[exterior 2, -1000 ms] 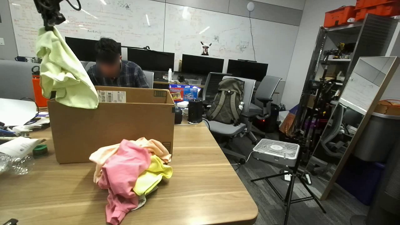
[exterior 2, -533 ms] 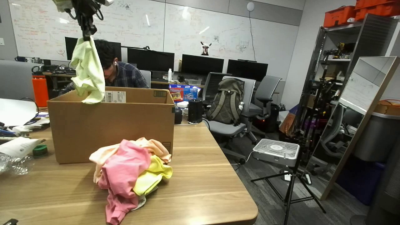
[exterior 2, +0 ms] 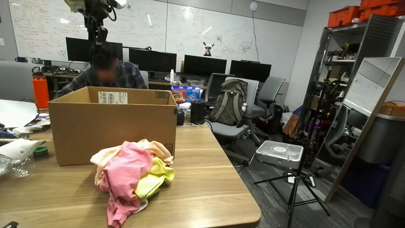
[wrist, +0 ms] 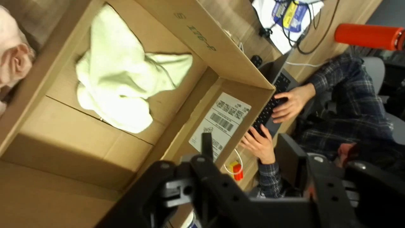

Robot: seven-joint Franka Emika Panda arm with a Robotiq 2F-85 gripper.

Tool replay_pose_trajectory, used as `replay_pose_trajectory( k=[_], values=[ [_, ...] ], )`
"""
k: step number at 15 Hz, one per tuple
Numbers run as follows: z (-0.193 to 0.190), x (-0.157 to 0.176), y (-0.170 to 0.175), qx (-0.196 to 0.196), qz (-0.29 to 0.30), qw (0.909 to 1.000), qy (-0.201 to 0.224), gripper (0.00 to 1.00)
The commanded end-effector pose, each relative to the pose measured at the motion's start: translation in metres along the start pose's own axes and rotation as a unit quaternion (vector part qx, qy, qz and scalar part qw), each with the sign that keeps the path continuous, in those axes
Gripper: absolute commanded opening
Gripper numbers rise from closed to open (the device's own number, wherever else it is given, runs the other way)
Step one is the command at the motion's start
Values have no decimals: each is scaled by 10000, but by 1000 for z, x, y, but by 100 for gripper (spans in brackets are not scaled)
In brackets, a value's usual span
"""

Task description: Put the shirts and towels in the box

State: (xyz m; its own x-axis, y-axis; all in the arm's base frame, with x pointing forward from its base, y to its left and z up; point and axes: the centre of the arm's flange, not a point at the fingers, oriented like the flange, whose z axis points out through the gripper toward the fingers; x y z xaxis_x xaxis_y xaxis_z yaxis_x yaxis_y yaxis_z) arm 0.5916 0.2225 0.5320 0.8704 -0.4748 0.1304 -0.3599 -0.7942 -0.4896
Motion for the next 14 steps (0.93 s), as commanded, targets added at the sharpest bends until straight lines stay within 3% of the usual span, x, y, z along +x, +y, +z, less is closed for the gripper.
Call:
replay_pose_trajectory(
  k=[1, 3, 8, 11, 14],
  values=[
    [-11, -12, 26, -593, -241, 9960, -626, 87],
    [-10, -20, 49, -1083, -247, 9890, -982, 99],
    [-6, -28, 105, -2048, -640, 9650, -1510, 100],
    [6, -32, 133, -2370, -999, 9523, -1643, 100],
    [29, -37, 157, -2446, -1283, 9431, -1851, 100]
  ],
)
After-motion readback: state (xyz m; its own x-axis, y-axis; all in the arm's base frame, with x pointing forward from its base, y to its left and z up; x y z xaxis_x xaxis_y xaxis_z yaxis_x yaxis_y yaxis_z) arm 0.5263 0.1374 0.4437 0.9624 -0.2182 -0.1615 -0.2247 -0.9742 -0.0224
